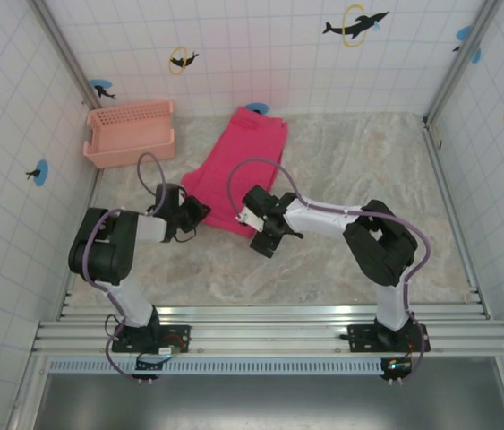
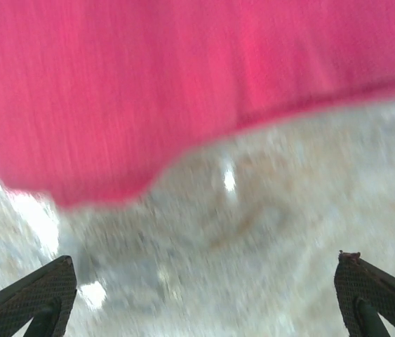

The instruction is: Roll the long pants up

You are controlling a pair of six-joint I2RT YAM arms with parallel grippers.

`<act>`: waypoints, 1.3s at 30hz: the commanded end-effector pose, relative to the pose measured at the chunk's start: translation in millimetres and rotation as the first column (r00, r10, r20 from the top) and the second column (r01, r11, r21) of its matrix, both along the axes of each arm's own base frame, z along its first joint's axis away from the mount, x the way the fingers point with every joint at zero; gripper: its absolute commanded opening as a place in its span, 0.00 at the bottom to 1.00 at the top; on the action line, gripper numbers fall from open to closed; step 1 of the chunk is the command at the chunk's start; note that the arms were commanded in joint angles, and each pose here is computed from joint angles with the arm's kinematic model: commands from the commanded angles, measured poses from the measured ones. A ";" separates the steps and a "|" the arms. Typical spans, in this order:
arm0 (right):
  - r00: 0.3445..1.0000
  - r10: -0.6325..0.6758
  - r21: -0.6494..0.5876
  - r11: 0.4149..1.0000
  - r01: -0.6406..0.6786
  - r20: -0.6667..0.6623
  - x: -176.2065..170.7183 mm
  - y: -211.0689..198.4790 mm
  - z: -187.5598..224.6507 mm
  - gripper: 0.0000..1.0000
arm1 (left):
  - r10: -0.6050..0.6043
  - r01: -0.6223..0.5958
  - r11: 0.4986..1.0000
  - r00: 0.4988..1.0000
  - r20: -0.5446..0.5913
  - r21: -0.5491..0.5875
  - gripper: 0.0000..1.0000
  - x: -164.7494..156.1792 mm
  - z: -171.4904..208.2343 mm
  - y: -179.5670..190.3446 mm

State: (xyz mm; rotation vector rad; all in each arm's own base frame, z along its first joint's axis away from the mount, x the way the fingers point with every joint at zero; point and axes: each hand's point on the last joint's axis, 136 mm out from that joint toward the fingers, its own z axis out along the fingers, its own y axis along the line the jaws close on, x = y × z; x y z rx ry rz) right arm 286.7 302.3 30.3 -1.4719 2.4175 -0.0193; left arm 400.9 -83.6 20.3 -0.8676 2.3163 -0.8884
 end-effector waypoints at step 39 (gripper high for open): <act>0.712 0.136 -0.391 0.897 0.207 0.689 34.5 71.8 -34.8 0.96 | -0.002 0.089 0.987 0.840 -0.543 0.134 0.00 -5.0 -2.9 14.0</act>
